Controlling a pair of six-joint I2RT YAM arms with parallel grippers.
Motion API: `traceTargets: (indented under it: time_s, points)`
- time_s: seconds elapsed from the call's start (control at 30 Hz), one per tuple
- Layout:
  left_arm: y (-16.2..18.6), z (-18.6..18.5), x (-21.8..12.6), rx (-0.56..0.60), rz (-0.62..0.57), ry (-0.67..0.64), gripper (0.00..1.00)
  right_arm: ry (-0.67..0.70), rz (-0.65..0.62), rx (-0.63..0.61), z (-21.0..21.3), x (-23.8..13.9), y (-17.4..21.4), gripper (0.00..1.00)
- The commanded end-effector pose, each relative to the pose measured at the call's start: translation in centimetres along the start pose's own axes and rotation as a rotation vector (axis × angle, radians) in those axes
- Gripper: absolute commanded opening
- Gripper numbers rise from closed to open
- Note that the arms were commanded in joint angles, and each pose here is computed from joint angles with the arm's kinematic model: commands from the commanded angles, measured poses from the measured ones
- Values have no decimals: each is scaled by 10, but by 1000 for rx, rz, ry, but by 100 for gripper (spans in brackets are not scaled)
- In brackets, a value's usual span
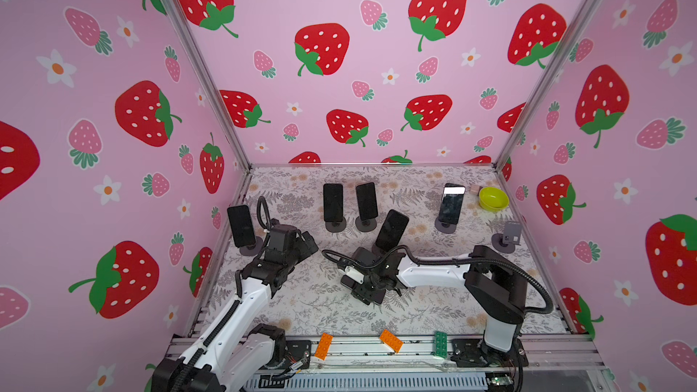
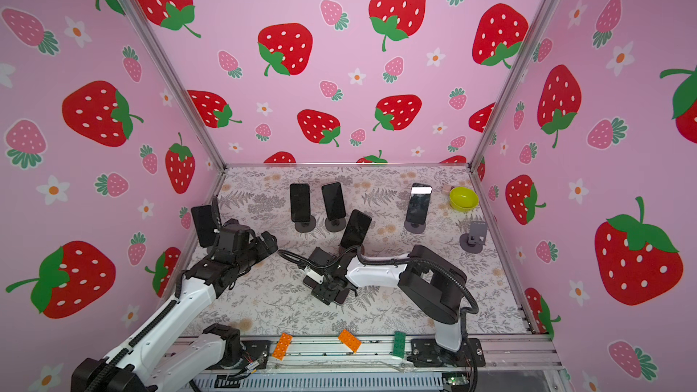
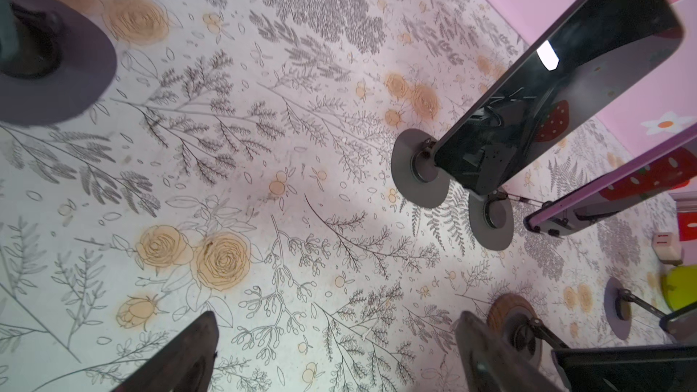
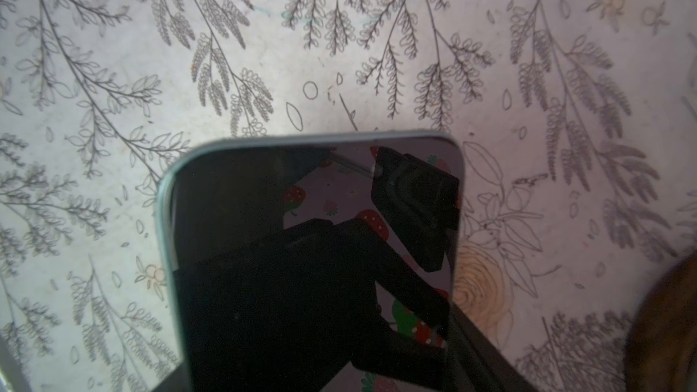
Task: Remove the phone from the phone stand
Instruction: 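Lower the right gripper onto the black phone's top edge and close, then lift the black phone off its stand with the right gripper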
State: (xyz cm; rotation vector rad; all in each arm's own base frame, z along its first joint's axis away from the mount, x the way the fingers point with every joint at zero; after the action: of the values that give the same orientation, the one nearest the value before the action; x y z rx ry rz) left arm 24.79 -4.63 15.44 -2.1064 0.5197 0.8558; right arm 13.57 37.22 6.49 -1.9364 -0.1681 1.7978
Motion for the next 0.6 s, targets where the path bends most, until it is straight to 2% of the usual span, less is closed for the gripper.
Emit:
traceTargets:
  time_s: [0.0, 0.2, 0.33, 0.43, 0.57]
  points:
    - [23, 0, 10, -74, 143, 58, 99, -24, 90, 0, 6, 16, 33, 70]
    - [55, -26, 8, -123, 469, 239, 100, -30, 45, -20, 8, 15, 39, 70]
    - [71, -29, 3, -133, 614, 268, 100, -26, 21, -27, 8, 16, 43, 70]
    - [84, -26, 5, -168, 686, 290, 100, -26, 9, -32, 8, 18, 45, 70]
    - [91, -15, 9, -181, 703, 243, 100, -26, 10, -39, 8, 20, 47, 70]
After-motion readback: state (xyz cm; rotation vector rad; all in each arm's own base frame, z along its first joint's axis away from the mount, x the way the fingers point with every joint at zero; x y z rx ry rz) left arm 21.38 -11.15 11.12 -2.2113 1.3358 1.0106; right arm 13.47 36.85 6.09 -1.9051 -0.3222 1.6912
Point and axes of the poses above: each gripper's point midway between its finger pads, its own x axis out along the fingers, its own z axis along the line the jaws close on, y = z × x, the point moved 5 cm from there along -x, back along the fingers, and after that the axes turned 4 degrees about -x, right-handed, at the moved point
